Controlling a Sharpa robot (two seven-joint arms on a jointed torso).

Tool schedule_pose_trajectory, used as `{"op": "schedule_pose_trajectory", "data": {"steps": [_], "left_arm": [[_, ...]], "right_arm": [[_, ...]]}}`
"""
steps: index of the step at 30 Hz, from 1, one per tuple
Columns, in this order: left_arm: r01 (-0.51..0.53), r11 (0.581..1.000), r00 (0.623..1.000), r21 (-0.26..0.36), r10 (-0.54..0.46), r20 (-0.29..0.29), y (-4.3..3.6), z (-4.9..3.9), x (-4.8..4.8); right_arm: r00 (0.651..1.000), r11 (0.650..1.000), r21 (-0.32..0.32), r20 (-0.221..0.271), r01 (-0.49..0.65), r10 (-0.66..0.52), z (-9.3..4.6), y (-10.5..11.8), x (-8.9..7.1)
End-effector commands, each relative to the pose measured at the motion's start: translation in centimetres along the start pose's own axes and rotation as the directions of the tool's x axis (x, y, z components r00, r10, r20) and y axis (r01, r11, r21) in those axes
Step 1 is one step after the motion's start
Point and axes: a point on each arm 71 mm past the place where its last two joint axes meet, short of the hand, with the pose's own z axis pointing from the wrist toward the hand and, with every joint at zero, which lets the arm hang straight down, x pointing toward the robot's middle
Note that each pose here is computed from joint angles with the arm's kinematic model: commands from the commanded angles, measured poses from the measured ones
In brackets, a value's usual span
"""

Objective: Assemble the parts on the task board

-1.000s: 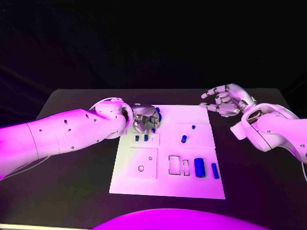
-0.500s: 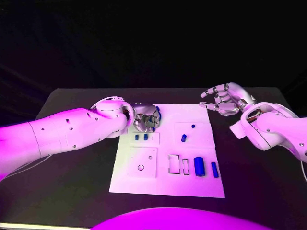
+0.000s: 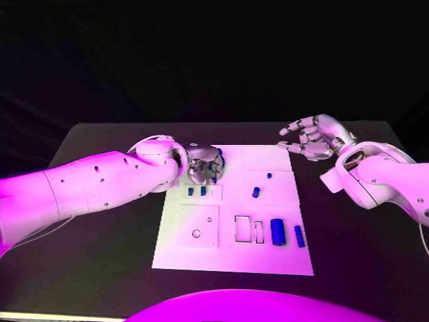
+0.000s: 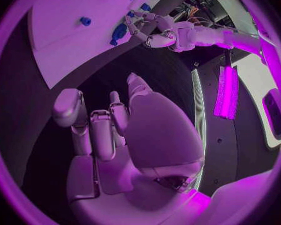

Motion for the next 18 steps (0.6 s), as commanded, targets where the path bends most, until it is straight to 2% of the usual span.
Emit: {"op": "schedule_pose_trajectory", "data": {"steps": [1,9,18], "left_arm": [[-0.017,1.0,0.999,-0.014,0.016,-0.041,0.17,0.13,0.64],[-0.021,1.0,0.999,-0.009,0.021,-0.034,0.17,0.26,0.82],[-0.003,1.0,1.0,0.002,0.003,0.017,0.21,0.04,0.52]], "right_arm": [[1.0,1.0,-0.015,-0.012,0.005,-0.006,-0.03,0.11,0.1],[1.0,1.0,-0.016,-0.011,0.006,-0.006,-0.03,0.12,0.1],[1.0,1.0,-0.017,-0.011,0.005,-0.006,0.02,0.16,0.15]]}}
